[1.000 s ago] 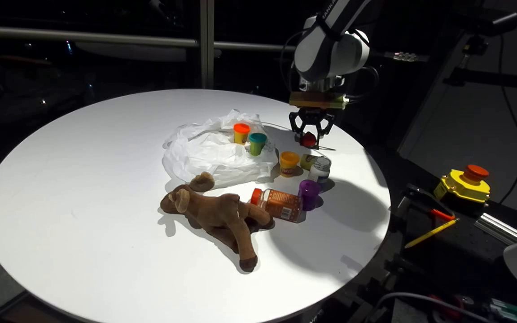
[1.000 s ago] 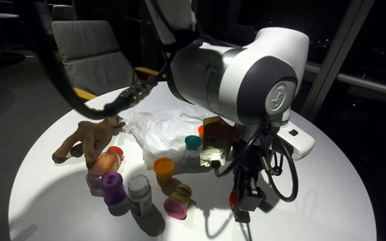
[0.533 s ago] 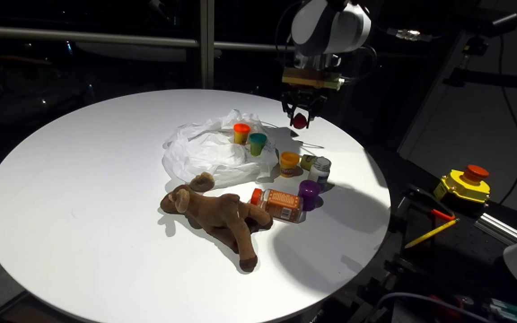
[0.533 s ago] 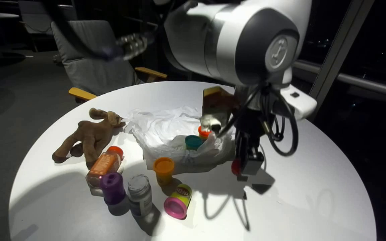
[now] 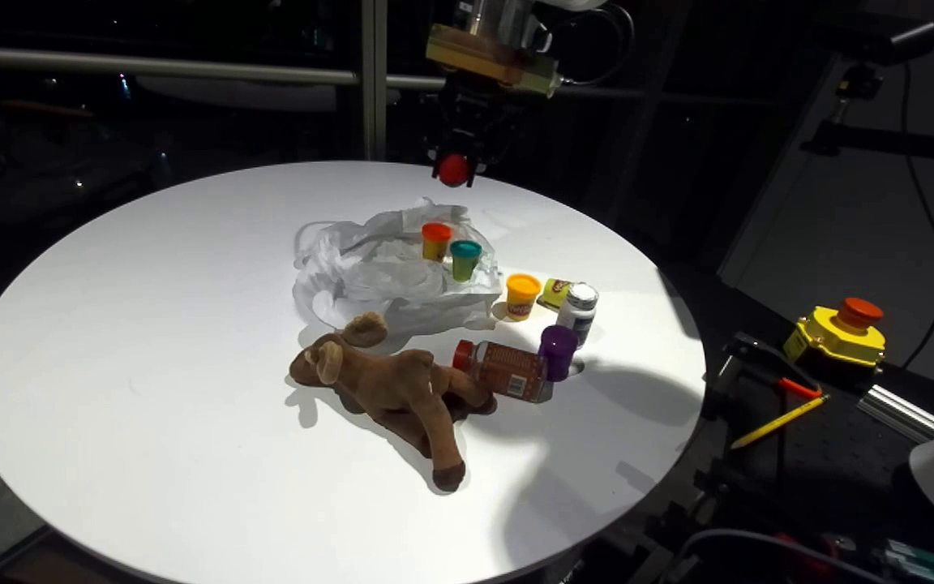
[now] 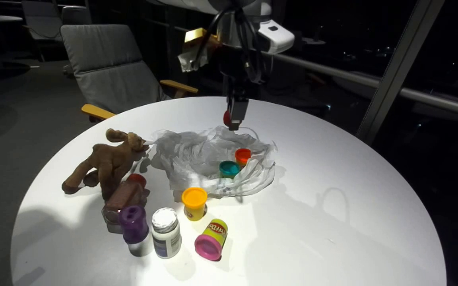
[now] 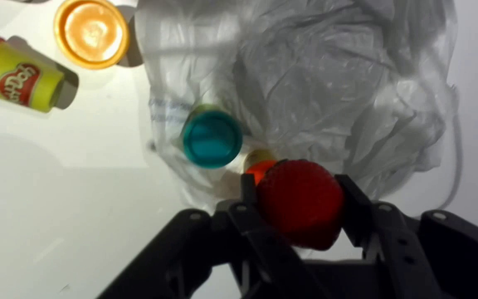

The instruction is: Put all the contents in the white plastic bag

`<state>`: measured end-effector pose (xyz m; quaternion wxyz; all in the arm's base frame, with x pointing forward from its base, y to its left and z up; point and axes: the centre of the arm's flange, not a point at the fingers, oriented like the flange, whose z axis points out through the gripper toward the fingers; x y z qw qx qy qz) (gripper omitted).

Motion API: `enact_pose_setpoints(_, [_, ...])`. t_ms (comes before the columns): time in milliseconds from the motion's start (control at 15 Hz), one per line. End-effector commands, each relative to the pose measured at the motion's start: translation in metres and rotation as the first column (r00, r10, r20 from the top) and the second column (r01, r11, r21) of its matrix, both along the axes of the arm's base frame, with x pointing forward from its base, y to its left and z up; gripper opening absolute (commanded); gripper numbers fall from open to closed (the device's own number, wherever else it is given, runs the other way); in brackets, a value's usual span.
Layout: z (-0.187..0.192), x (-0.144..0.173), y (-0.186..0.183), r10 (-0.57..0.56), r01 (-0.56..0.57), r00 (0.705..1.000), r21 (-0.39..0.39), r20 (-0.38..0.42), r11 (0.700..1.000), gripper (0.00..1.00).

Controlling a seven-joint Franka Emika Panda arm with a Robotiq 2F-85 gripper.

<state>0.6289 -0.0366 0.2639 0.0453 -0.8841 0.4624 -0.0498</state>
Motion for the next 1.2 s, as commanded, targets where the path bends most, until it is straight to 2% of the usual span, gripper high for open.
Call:
enact_pose_setpoints(0, [-0.028,0.035,0.038,0.05,-0.049,0.999,0.052,-0.01,0.997,0.25])
enact_pose_setpoints(200, [-0.059,0.049,0.057,0.071,-0.07,0.997,0.041,-0.025,0.997,0.25])
enact_pose_setpoints(400, [-0.098,0.066,0.055,0.071,-0.07,0.995,0.025,-0.07,0.997,0.25])
enact_pose_setpoints(600, [-0.121,0.082,0.051,0.088,-0.088,0.996,-0.009,-0.029,0.996,0.25])
enact_pose_setpoints(800, [-0.122,0.093,0.046,0.093,-0.091,0.995,-0.041,0.032,0.995,0.25])
enact_pose_setpoints(867, [-0.118,0.095,0.045,0.094,-0.091,0.995,-0.047,0.044,0.995,0.75])
enact_pose_setpoints(933, [-0.11,0.09,0.043,0.094,-0.092,0.994,-0.04,0.049,0.995,0.76])
enact_pose_setpoints(1133, [-0.087,0.07,0.037,0.11,-0.11,0.993,-0.016,0.047,0.994,0.96])
